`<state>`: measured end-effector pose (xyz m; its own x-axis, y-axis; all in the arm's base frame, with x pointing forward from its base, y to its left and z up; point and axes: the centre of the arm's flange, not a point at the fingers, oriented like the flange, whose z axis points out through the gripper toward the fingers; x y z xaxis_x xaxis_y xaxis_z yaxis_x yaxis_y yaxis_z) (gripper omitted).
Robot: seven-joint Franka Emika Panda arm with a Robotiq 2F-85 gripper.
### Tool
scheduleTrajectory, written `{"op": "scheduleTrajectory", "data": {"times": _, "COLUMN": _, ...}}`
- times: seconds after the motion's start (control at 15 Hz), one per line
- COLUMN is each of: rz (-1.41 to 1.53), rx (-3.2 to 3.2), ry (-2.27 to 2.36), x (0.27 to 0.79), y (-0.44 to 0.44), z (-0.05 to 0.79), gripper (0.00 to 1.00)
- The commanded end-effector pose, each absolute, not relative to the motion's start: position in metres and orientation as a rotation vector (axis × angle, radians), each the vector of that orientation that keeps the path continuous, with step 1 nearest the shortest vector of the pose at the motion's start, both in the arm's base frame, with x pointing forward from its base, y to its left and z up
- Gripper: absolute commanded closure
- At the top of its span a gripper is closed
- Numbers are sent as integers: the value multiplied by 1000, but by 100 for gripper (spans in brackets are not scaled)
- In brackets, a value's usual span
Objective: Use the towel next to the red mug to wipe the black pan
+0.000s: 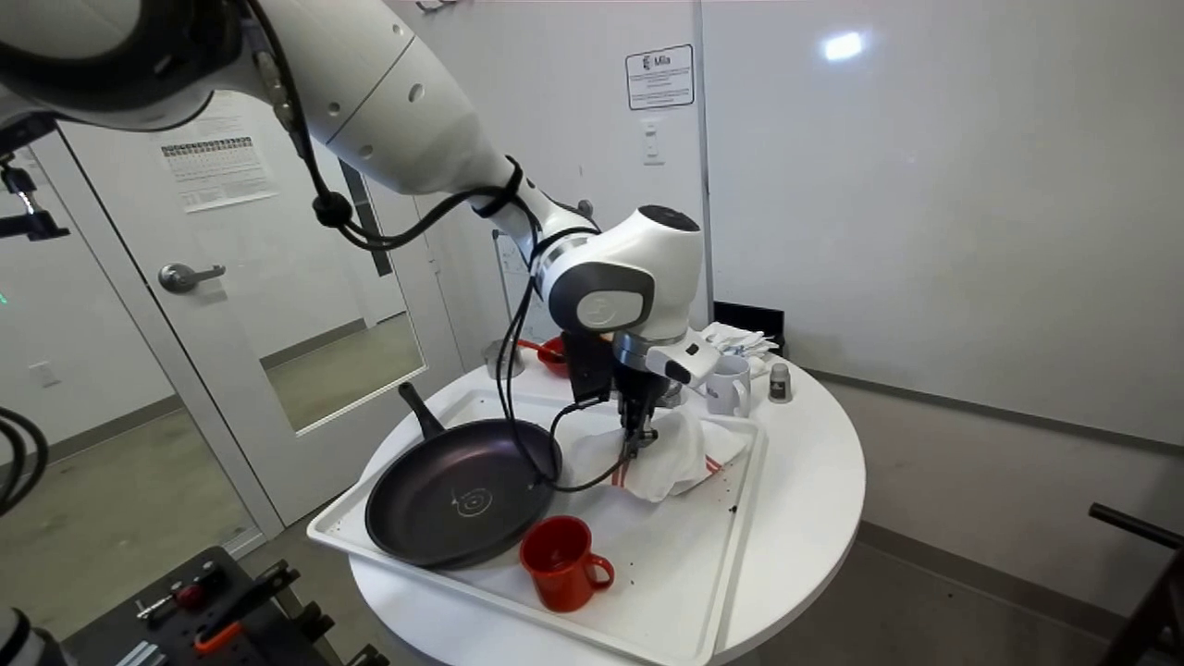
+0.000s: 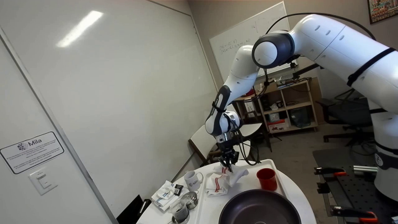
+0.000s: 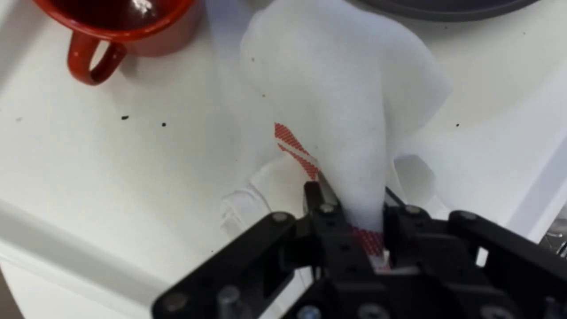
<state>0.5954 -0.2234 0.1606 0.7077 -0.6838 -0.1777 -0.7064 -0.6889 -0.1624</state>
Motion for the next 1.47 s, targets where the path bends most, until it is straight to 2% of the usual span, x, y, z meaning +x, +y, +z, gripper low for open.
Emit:
{"op": "scheduleTrajectory", "data": {"times": 0.0, "rz": 162, "rx": -2538, "ry": 1346, "x": 604, "y": -236, "z": 157, "gripper": 96}}
{"op": "scheduleTrajectory", "data": {"times": 0.67, "rz": 186, "rx": -2239, "ry": 1803, "x": 569, "y": -255, "z": 160, "gripper": 96}}
{"op": "scheduleTrajectory", "data": {"times": 1.4, "rz": 309, "rx": -2133, "ry": 1952, "x": 531, "y": -257, "z": 117, "gripper": 96}}
